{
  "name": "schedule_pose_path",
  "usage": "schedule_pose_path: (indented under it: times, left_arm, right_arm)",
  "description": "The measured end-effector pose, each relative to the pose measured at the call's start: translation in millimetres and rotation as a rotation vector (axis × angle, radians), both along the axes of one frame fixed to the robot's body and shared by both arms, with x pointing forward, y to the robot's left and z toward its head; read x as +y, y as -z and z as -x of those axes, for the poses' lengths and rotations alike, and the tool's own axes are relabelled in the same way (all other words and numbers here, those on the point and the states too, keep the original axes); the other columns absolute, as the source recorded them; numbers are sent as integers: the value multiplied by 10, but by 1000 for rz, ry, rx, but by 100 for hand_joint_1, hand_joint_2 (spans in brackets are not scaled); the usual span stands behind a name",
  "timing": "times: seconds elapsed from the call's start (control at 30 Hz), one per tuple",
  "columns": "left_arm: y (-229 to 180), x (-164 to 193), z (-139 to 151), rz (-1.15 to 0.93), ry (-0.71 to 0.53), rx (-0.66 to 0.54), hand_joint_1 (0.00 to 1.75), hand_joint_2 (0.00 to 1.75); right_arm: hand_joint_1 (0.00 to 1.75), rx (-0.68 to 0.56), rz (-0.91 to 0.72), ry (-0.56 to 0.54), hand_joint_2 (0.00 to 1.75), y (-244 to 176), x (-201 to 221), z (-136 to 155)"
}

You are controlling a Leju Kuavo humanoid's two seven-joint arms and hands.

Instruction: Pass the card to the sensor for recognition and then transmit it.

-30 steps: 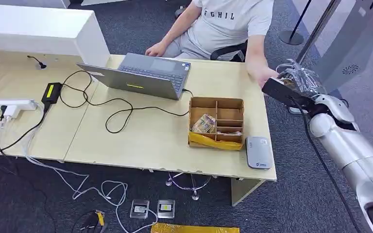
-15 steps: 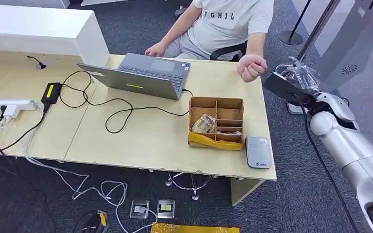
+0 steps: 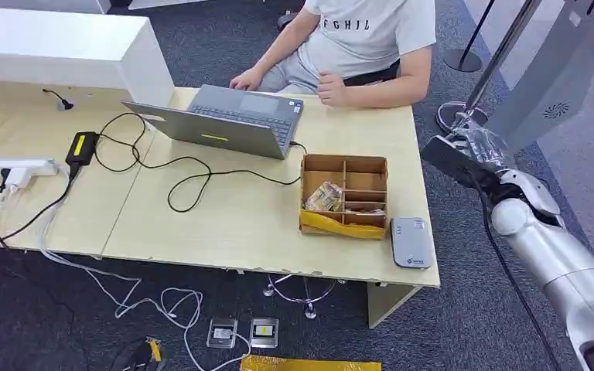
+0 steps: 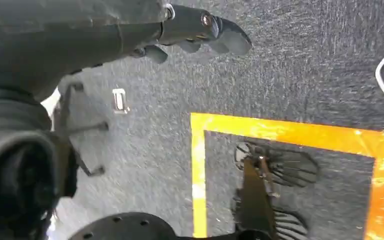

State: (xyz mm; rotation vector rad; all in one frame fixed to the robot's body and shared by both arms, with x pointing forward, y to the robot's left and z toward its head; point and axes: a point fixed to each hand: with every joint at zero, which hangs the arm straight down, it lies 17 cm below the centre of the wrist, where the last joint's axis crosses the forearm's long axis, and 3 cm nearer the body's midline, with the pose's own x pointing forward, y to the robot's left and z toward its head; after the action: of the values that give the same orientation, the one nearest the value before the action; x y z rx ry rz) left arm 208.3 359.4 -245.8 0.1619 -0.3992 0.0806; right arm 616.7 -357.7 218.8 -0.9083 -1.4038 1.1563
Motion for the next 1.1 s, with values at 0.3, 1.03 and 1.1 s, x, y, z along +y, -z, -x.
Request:
schedule_pose_path:
  times: [0.3, 1.03, 1.1]
  left_arm:
    - [-40, 163, 11, 56, -115, -72, 0, 0]
    - [40, 288, 346, 105, -263, -41, 0, 0]
    - [40, 311, 352, 99, -269, -40, 0, 0]
  right_arm:
    - [175, 50, -46, 89, 175, 538, -458, 354]
    - [175, 102, -84, 92, 175, 1105, -443, 1019]
    - [175, 109, -92, 80, 175, 1174, -361, 1094]
